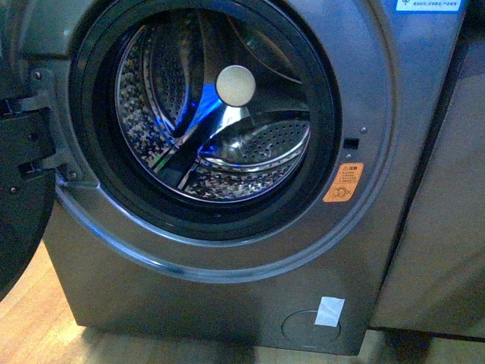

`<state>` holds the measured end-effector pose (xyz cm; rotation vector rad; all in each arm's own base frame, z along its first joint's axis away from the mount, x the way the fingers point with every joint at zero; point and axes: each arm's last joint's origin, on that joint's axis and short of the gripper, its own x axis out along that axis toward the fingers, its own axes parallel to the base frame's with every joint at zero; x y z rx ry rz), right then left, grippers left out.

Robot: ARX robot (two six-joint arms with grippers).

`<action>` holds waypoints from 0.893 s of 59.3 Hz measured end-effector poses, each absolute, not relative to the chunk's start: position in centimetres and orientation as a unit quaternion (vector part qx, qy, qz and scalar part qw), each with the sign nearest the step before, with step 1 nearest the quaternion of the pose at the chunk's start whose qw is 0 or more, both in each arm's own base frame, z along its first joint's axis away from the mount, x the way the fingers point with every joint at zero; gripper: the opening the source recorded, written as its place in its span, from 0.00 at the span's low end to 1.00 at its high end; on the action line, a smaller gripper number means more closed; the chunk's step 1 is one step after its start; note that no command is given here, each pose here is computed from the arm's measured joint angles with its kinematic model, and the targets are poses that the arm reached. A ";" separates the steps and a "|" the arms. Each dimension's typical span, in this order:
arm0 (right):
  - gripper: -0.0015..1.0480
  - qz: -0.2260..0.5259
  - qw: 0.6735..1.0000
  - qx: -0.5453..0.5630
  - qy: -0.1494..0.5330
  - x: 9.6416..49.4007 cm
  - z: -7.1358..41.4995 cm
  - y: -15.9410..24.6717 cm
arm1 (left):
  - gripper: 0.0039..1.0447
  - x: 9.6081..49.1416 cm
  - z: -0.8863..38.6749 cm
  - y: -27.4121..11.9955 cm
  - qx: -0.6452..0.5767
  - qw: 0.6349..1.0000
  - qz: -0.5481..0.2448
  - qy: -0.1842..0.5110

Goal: Put clothes into washing machine

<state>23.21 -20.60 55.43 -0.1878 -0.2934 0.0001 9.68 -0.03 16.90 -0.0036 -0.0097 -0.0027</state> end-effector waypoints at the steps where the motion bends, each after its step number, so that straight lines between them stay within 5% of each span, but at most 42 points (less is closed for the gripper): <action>1: 0.11 0.006 0.984 -0.093 -0.150 23.4 56.0 -19.7 | 0.94 9.7 16.9 0.0 -0.002 1.000 -0.001 -0.005; 18: 0.11 0.099 0.976 -0.078 -0.179 26.2 60.3 -6.9 | 0.94 9.7 16.9 0.0 -0.002 1.000 -0.001 -0.005; 34: 0.11 0.189 0.969 -0.081 -0.137 30.8 57.7 5.3 | 0.94 9.7 16.9 0.0 -0.002 1.000 -0.001 -0.005; 53: 0.11 0.282 0.948 -0.083 -0.120 30.3 55.1 15.6 | 0.94 9.7 16.9 0.0 -0.002 1.000 -0.001 -0.005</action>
